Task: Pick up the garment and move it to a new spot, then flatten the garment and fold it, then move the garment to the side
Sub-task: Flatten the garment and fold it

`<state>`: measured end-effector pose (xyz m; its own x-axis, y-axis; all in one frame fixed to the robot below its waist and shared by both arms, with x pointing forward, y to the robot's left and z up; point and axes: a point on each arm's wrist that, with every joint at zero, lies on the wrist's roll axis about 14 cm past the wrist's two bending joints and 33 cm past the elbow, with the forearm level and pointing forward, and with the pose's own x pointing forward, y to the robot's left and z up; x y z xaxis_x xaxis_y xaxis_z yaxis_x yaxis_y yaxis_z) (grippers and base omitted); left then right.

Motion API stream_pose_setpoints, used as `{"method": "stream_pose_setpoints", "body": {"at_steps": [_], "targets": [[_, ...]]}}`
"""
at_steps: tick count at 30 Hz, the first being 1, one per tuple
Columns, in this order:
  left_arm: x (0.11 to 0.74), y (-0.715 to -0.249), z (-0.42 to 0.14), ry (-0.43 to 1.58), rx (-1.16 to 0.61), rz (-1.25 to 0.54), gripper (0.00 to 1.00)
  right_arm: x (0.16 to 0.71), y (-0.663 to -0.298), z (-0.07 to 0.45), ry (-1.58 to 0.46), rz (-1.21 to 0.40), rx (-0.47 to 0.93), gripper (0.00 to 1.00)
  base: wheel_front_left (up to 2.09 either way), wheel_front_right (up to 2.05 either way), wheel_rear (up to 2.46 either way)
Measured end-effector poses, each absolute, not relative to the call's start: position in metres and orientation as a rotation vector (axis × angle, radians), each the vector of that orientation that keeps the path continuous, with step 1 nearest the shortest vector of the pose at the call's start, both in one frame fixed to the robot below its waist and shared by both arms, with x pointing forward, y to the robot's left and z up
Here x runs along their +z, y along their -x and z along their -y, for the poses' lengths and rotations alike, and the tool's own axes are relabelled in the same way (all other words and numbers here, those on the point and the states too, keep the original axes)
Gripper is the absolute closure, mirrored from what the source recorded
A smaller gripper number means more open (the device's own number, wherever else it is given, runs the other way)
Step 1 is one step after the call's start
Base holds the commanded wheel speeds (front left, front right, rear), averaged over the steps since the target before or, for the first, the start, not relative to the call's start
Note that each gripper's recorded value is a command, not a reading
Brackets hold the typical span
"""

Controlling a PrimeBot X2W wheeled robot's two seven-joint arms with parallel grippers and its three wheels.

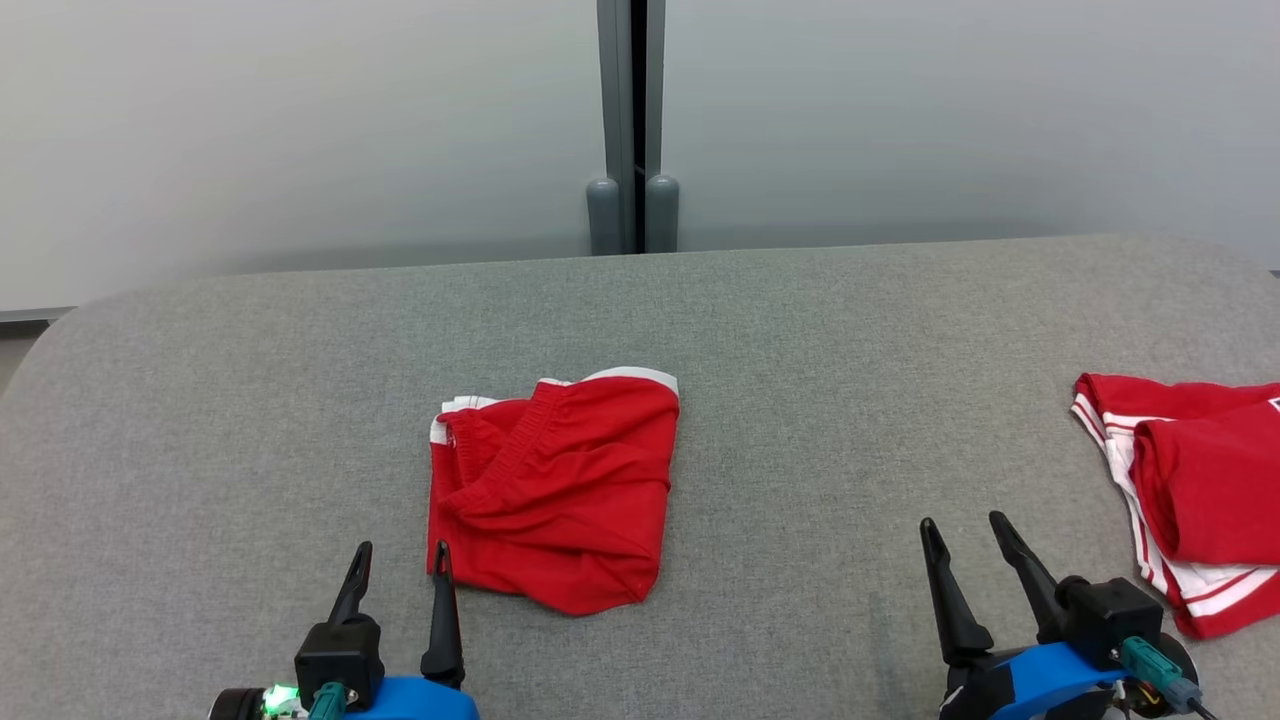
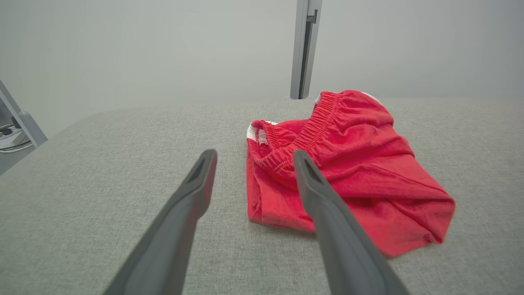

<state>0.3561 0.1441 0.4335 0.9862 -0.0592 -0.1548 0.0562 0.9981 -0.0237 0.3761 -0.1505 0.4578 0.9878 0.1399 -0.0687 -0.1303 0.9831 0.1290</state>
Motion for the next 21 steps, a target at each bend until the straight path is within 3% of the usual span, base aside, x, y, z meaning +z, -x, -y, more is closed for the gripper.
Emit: {"method": "stream_pose_setpoints", "body": {"at_steps": [9, 21], "targets": [[0.434, -0.36, -0.146, 0.023, -0.064, -0.153, 0.0, 0.453, -0.395, 0.118, -0.117, -0.097, 0.234, 0.0, 0.0, 0.0, 0.0], [0.423, -0.34, -0.18, 0.079, 0.064, -0.201, 0.0, 0.453, -0.454, -0.022, 0.109, -0.103, 0.658, 0.0, 0.0, 0.0, 0.0]]}}
